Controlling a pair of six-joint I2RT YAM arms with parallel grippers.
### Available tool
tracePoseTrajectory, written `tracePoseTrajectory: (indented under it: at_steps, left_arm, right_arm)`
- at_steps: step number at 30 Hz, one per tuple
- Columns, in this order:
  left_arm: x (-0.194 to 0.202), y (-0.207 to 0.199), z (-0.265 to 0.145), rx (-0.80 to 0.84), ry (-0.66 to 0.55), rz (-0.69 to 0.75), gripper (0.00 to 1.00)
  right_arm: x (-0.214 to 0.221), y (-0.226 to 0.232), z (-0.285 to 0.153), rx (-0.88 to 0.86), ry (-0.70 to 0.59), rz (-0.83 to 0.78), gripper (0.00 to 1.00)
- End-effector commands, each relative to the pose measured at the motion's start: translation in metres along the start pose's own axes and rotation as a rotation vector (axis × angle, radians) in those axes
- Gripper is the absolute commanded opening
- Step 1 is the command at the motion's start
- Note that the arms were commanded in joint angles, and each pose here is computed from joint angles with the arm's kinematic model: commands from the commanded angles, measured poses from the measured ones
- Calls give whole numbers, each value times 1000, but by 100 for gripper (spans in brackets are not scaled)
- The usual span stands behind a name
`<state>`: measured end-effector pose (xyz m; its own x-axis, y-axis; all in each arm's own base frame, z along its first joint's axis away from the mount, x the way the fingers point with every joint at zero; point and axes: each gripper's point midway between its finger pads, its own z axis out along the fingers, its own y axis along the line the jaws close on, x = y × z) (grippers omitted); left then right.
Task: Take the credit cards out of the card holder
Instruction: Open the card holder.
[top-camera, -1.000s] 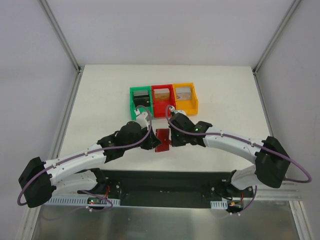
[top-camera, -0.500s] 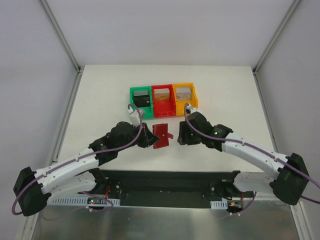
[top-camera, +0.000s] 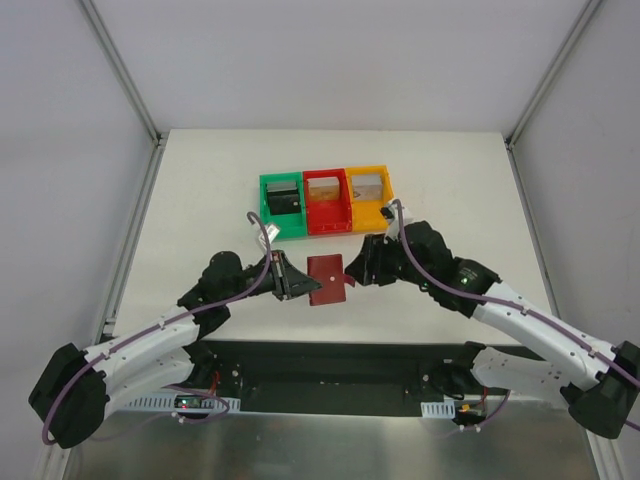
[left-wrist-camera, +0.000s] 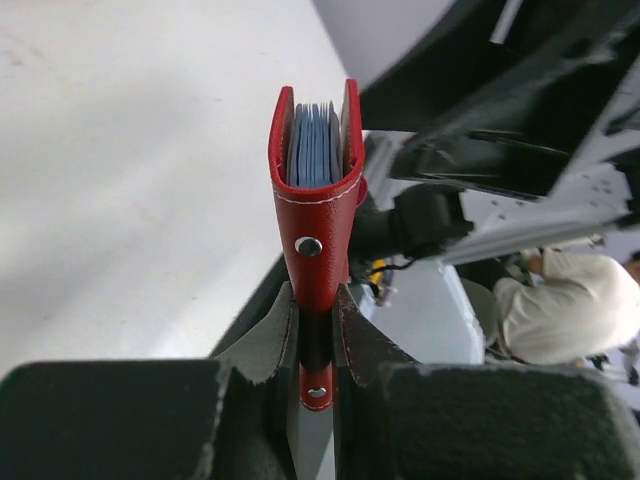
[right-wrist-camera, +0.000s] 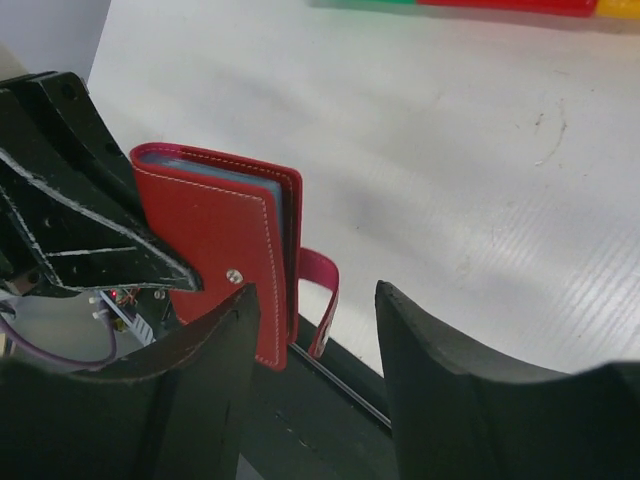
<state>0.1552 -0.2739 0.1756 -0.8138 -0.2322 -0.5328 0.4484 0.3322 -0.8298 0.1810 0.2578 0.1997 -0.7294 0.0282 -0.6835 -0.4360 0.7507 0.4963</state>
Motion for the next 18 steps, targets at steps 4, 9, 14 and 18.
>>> tracePoseTrajectory:
  at_steps: [4,9,14,18]
  left_arm:
    - [-10,-74,-17,367,-21,54,0]
    - [-11,-76,-22,411,-32,30,0]
    - [-14,-78,-27,462,-37,3,0]
    - [-13,-83,-27,500,-16,-19,0]
  right_arm:
    - [9,8,8,-84,13,6,50]
    - [12,6,6,-101,1,23,50]
    - [12,10,2,-157,-18,51,50]
    - [11,16,1,-213,-30,75,52]
